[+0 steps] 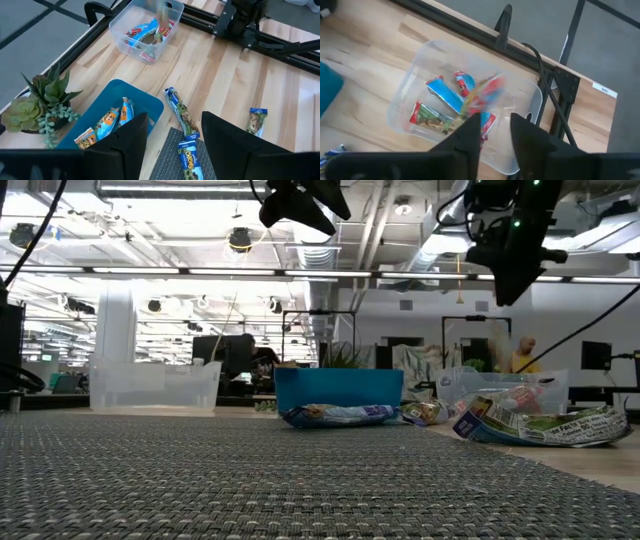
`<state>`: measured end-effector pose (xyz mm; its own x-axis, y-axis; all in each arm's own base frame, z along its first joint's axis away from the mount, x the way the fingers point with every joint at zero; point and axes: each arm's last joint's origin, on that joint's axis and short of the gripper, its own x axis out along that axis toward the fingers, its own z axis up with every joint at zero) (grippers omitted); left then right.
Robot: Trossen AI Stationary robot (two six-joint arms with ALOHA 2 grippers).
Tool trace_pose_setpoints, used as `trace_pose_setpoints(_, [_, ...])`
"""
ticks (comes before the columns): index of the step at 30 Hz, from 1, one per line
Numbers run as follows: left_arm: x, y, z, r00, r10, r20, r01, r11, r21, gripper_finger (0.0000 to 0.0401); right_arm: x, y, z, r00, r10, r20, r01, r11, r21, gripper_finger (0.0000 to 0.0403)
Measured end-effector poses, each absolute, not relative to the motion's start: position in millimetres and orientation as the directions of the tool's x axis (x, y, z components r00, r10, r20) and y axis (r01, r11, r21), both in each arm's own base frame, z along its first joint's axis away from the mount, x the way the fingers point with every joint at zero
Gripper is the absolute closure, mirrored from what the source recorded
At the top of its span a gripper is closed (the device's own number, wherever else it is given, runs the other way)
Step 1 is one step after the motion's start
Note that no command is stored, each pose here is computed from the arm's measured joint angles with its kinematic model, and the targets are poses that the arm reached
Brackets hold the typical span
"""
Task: Pick and place Granola Bars by type
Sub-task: Put the red granola bar into the right transparent bin, then put the blue granola bar into the left transparent bin
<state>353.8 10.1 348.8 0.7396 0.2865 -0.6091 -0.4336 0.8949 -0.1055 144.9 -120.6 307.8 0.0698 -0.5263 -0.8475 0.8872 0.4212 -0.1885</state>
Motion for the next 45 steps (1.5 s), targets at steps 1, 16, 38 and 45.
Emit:
trace_pose_setpoints(1, [354, 10, 349, 0.740, 0.286, -0.609, -0.434, 0.895, -0.105, 0.0222, 145, -122, 307, 0.064, -0.524, -0.849, 0.888, 0.418, -0.191, 0.0296])
trace_pose_setpoints(16, [365, 1, 294, 0.605, 0.141, -0.783, -0.377, 0.918, -0.126, 0.0223, 165, -87, 327, 0.478, -0.383, -0.791, 0.693, 0.717, 0.071, 0.0182])
trace_pose_setpoints(38, [416, -30, 162, 0.346, -0.010, -0.938, -0.376, 0.915, -0.149, 0.0223, 186, -34, 324, 0.553, -0.226, -0.802, 0.582, 0.794, 0.177, 0.0195])
trace_pose_setpoints(45, [416, -27, 161, 0.351, 0.068, -0.934, -0.401, 0.912, -0.084, 0.0223, 188, -35, 323, 0.549, -0.225, -0.805, 0.582, 0.794, 0.175, 0.0195])
